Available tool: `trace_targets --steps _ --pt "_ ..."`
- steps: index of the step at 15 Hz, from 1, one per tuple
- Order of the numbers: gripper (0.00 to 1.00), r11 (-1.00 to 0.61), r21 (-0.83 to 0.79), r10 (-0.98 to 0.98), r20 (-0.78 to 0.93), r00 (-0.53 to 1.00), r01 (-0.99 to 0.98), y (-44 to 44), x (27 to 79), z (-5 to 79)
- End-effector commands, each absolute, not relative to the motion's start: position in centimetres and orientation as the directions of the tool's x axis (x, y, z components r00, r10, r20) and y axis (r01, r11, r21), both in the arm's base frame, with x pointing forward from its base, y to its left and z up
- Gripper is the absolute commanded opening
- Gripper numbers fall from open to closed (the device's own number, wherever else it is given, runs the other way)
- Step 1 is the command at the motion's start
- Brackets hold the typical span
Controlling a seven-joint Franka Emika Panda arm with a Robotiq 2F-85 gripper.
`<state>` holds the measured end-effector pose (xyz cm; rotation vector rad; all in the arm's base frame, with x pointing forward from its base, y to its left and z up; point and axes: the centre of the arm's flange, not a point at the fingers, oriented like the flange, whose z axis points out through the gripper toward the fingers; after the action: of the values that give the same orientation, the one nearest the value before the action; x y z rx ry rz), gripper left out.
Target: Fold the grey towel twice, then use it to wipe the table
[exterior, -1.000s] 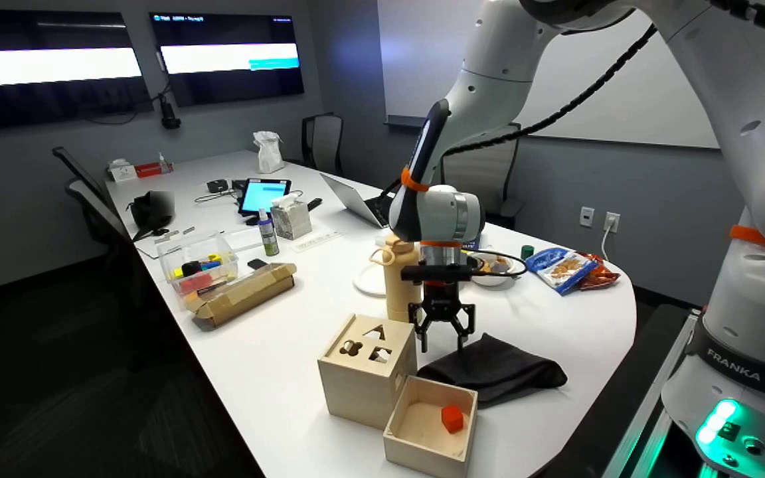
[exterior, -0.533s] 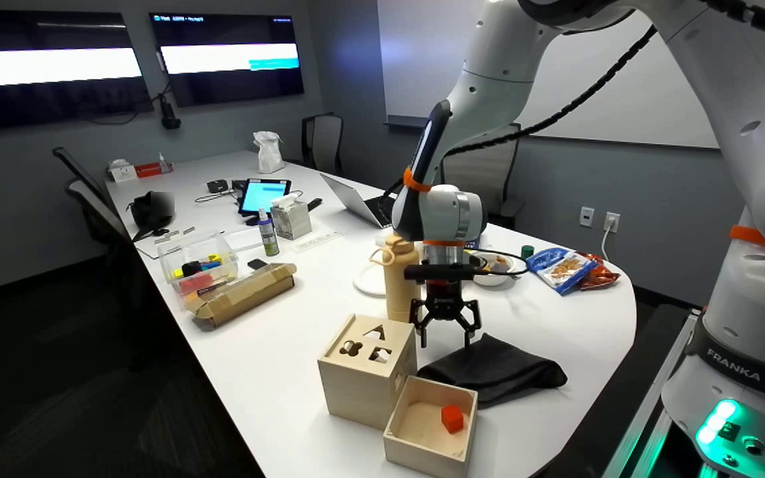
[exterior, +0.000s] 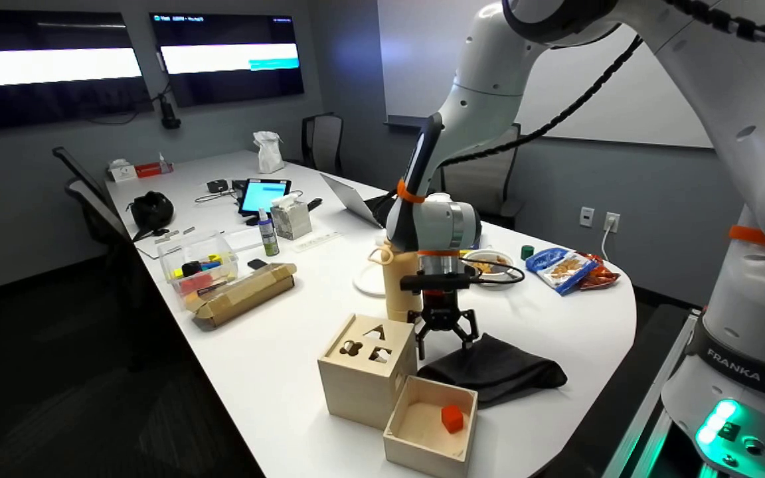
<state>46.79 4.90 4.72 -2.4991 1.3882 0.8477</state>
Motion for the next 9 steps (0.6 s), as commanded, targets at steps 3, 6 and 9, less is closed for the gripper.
trace_targets --steps 3,6,9 --pt "0.77 -0.576 0.146 -0.715 -0.568 0.408 -0.805 5.5 48.6 2.4" --pt "0.47 -0.578 0.141 -0.712 -0.568 0.413 -0.804 5.7 49.1 2.1" --pt "0.24 -0.579 0.137 -0.712 -0.566 0.416 -0.804 5.9 49.4 2.0"
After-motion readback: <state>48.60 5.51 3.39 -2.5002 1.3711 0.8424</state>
